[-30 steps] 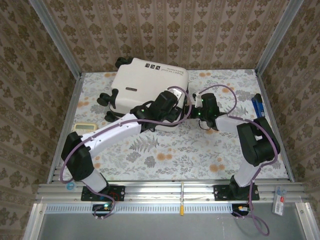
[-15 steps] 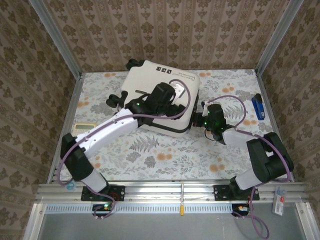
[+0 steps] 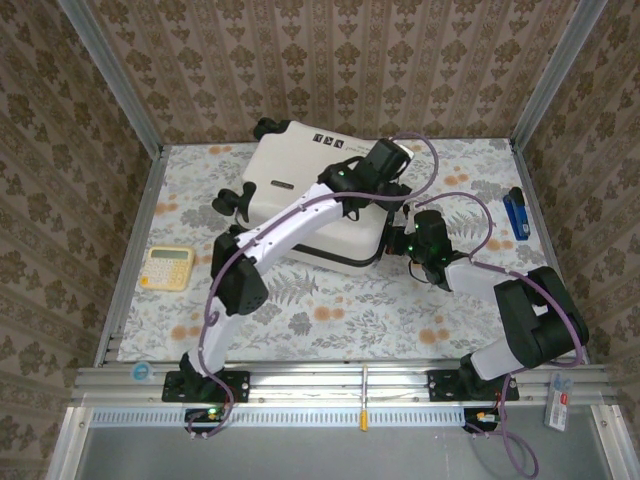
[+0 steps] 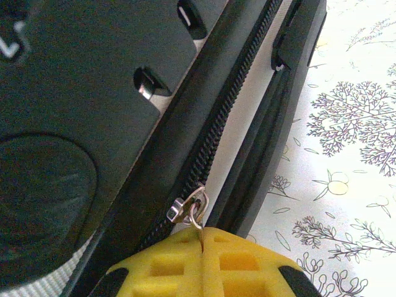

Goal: Pack the luggage

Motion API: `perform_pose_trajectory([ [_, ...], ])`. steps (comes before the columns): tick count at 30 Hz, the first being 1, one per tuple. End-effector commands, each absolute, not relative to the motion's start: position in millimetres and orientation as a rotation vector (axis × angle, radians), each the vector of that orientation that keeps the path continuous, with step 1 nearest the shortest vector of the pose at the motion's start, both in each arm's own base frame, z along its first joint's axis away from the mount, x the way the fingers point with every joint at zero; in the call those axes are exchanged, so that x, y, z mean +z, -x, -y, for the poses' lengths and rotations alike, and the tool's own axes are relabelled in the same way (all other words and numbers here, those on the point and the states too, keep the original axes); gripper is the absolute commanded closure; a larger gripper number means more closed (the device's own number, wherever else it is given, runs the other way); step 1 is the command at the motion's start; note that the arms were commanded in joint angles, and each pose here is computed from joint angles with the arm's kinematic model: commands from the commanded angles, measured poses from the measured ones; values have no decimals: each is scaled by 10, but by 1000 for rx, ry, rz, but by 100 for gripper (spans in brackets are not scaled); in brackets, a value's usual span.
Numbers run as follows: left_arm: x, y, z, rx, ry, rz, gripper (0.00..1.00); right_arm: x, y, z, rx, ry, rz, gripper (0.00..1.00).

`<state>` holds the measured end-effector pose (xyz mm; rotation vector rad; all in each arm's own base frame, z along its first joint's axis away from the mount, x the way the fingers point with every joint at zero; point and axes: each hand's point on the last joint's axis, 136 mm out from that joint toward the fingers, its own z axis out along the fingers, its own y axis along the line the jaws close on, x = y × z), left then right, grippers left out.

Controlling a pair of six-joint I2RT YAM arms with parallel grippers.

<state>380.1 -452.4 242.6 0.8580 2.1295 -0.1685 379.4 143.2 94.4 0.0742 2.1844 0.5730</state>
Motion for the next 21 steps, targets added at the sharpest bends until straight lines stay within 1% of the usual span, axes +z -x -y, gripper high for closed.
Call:
perform_pose_trajectory([
  [1,2399,-3856,4375,-9,-857,-2155,19,680,-3619,-1314,499,-106,-2282,100],
  [6,2213,-3888,4352,48,-860,-2187,19,685,-3613,-1304,497,-105,-2277,100],
  [10,2048,-3878,4249,125,-870,-2222,20,705,-3626,-1286,495,-103,-2271,100],
  [21,1594,-3615,4053,178,-960,-2304,26,777,-3875,-1140,497,-185,-2251,100],
])
